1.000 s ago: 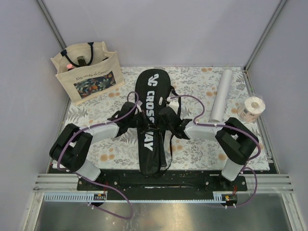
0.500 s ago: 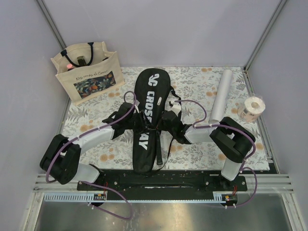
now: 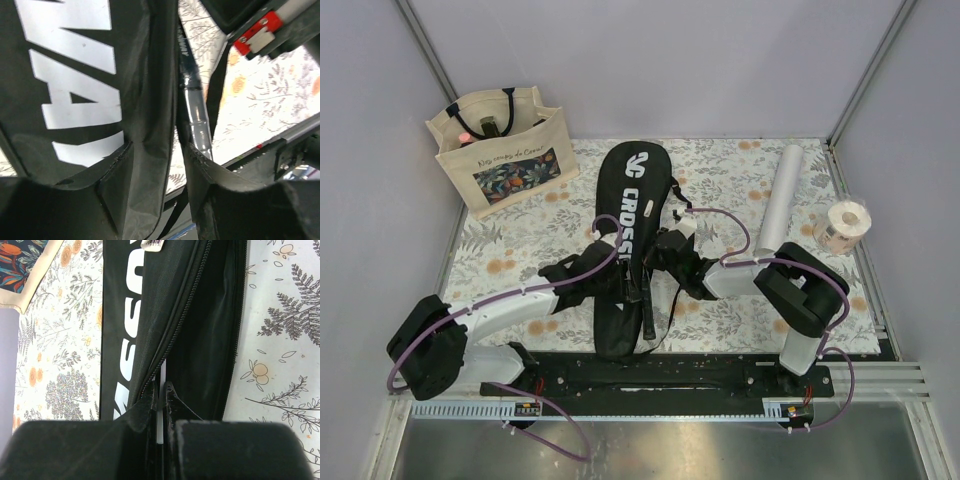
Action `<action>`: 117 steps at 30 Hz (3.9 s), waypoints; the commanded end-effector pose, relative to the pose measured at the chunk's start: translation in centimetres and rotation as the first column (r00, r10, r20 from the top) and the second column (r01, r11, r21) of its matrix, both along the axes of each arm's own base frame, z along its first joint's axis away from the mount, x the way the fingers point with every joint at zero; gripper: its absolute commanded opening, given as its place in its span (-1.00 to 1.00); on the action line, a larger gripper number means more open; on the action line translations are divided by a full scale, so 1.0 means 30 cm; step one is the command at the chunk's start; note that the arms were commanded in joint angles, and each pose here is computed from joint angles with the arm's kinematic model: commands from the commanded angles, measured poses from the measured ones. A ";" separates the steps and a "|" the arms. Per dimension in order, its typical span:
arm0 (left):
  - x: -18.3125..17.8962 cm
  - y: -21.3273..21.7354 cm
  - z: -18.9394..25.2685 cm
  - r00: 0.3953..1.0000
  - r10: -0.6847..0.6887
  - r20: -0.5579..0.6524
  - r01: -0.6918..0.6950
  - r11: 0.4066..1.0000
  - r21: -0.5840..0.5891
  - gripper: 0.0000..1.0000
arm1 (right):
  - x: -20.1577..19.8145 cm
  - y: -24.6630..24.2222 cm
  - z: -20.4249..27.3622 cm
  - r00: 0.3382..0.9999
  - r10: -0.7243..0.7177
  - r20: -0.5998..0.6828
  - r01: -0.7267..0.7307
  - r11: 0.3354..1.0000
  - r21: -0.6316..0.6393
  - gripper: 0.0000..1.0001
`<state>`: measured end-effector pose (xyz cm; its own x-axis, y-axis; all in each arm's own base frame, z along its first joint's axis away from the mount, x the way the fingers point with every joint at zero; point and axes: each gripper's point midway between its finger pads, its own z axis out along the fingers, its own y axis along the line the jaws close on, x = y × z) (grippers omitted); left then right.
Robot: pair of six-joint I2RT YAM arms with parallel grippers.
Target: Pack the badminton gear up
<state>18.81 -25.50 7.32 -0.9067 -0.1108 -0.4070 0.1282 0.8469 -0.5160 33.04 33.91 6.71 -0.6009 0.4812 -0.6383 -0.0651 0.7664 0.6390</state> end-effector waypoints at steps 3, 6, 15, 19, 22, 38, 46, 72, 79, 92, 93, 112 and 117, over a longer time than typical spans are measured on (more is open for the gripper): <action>0.006 0.025 -0.009 0.997 0.030 0.068 -0.034 0.998 0.062 -0.07 | 0.043 0.034 0.104 0.997 -0.029 0.076 0.020 0.993 0.115 -1.00; -0.005 0.022 -0.025 0.998 0.028 0.061 -0.033 0.996 0.081 -0.14 | 0.043 0.034 0.106 0.997 -0.029 0.076 0.020 0.993 0.118 -1.00; -0.034 0.009 -0.077 0.998 0.014 0.062 -0.024 0.987 0.158 -0.15 | 0.042 0.038 0.115 0.997 -0.027 0.076 0.017 0.992 0.126 -1.00; -0.038 0.005 -0.097 0.997 0.012 0.072 -0.028 0.975 0.219 -0.25 | 0.042 0.038 0.115 0.997 -0.029 0.075 0.019 0.991 0.131 -1.00; -0.044 0.004 -0.098 0.997 0.005 0.081 -0.026 0.965 0.260 -0.62 | 0.039 0.035 0.110 0.997 -0.031 0.069 0.022 0.991 0.132 -1.00; -0.139 -0.081 0.117 0.995 0.087 0.051 -0.078 0.985 -0.153 -1.00 | 0.083 -0.001 0.128 0.982 -0.153 0.109 0.126 0.967 0.221 -1.00; -0.160 -0.133 0.126 0.996 0.089 0.001 -0.085 0.953 -0.292 -1.00 | 0.116 -0.040 0.117 0.957 -0.273 0.100 0.232 0.925 0.302 -1.00; -0.106 -0.093 0.042 0.983 0.178 0.039 -0.166 0.961 -0.221 -1.00 | -0.211 -0.024 0.094 0.981 0.185 -0.064 -0.190 0.978 -0.087 -0.07; -0.105 -0.094 0.033 0.984 0.176 0.041 -0.163 0.963 -0.215 -1.00 | -0.416 -0.070 0.023 0.869 0.436 -0.232 -0.463 0.883 -0.074 -0.04; -0.102 -0.096 0.036 0.983 0.180 0.041 -0.167 0.962 -0.217 -1.00 | -0.522 -0.084 -0.046 0.814 0.508 -0.283 -0.524 0.851 0.019 -0.07; -0.102 -0.095 0.037 0.982 0.182 0.041 -0.169 0.961 -0.218 -1.00 | -0.530 -0.076 -0.047 0.807 0.518 -0.285 -0.529 0.847 0.041 -0.08; -0.106 -0.122 0.065 0.984 0.174 0.024 -0.162 0.952 -0.260 -1.00 | -0.528 0.042 0.066 0.841 0.525 -0.130 -0.451 0.814 0.366 -0.44; -0.115 -0.148 0.105 0.986 0.166 0.011 -0.155 0.936 -0.317 -1.00 | -0.504 0.063 0.016 0.865 0.486 -0.129 -0.401 0.821 0.407 -0.44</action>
